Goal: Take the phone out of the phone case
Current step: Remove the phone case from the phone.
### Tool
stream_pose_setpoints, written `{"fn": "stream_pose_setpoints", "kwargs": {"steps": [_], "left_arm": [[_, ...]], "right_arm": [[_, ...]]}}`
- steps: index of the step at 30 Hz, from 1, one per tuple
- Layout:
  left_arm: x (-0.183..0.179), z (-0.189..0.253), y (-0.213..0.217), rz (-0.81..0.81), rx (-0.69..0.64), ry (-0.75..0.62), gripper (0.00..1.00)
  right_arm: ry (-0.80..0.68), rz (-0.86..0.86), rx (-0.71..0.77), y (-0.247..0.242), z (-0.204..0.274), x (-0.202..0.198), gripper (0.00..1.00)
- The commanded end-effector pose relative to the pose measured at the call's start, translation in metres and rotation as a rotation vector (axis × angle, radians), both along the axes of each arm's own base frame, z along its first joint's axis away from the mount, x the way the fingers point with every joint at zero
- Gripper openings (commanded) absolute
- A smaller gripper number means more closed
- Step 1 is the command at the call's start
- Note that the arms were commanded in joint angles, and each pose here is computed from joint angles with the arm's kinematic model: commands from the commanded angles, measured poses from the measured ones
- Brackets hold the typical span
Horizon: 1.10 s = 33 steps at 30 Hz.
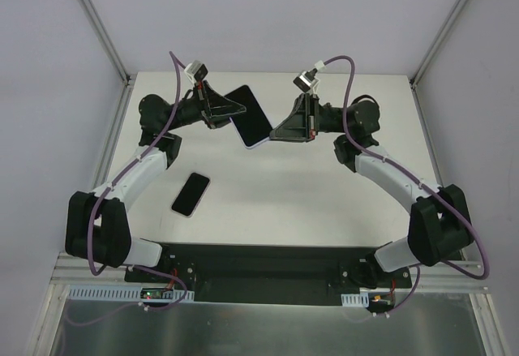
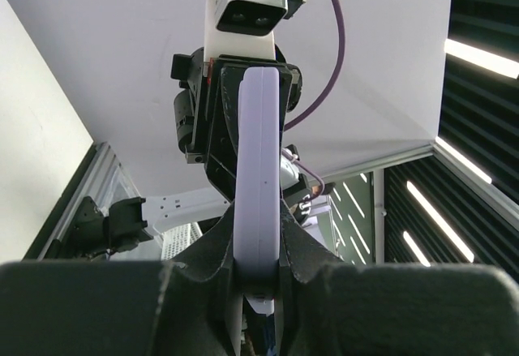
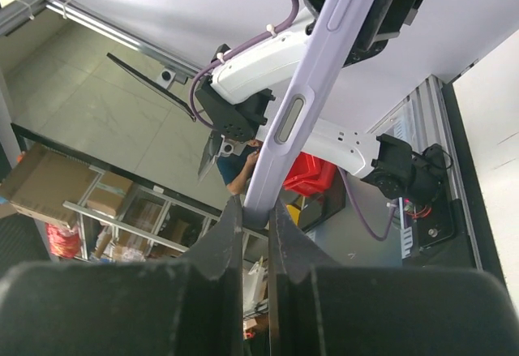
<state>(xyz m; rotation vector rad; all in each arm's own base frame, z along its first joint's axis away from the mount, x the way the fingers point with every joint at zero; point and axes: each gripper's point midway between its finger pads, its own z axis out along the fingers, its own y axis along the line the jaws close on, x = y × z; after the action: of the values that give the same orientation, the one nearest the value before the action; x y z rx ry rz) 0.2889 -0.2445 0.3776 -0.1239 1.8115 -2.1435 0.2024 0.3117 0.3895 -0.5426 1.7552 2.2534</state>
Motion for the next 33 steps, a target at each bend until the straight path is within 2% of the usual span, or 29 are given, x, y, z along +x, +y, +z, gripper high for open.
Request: {"fn": "stream_pose_setpoints", "kwargs": {"steps": [1,17,33], "left_arm": [[0.030,-0.032,-0.009,0.086,0.032,0.041,0.00],[0.021,-0.016,-0.020,0.016,-0.004,0.019,0.00],[0.006,-0.004,-0.022,-0.012,-0.014,-0.018,0.00]], "right_arm": [[-0.619,0.077,0.352,-0.028,0.089,-0.101,0.01],[-0.727,0.096,0.411,-0.022,0.093,-0.117,0.01],[-0.714,0.090,0.429,-0.017,0.095,-0.115,0.01]]}}
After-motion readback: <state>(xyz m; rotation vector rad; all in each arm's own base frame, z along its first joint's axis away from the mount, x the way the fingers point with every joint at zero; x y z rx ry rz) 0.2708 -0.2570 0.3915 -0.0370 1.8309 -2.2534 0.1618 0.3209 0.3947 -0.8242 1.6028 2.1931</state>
